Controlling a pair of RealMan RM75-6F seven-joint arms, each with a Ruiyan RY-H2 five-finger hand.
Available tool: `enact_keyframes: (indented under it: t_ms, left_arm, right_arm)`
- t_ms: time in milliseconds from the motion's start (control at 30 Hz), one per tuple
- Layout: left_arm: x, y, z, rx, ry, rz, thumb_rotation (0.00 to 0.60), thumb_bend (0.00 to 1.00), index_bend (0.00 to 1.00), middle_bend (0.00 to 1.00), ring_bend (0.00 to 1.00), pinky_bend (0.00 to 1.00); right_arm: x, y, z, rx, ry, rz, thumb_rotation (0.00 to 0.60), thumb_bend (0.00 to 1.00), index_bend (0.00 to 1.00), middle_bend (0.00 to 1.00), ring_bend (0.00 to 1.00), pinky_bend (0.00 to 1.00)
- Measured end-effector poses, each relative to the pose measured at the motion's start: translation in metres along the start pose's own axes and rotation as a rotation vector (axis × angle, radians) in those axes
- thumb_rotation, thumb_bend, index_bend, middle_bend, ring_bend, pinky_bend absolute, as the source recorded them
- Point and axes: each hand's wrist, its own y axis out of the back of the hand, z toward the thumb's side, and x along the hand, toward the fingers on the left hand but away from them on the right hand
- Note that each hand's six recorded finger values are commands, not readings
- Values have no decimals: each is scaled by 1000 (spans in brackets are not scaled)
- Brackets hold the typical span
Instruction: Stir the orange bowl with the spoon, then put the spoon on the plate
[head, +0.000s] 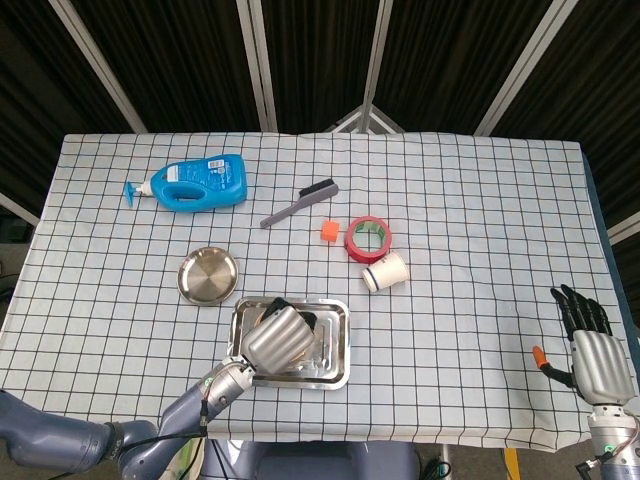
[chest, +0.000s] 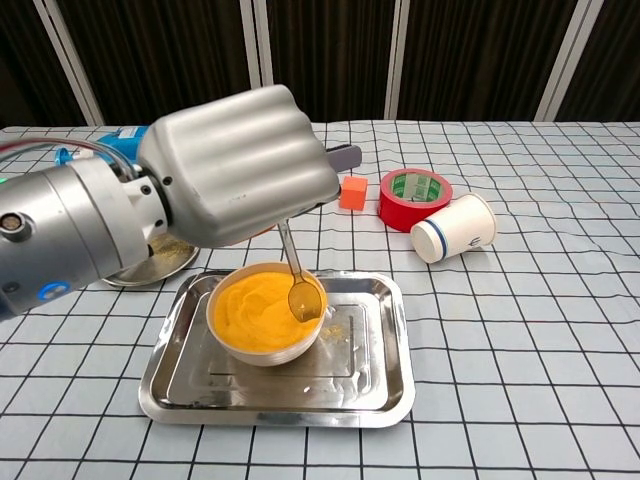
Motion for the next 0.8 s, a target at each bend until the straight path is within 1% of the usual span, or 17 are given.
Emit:
enact_keyframes:
  t_ms: [367,800]
  left_arm:
    - [-4,-13,-2,33,-6,-30,600,582,816,1000,1000,1000]
    - [-7,-32,-15,62,26,-78,600,582,818,1000,1000,1000]
  right_arm:
    - [0,0,0,4,0,0,600,394,0,0,0,0]
    - [2,0,1,15,5,-7,600,393,0,0,0,0]
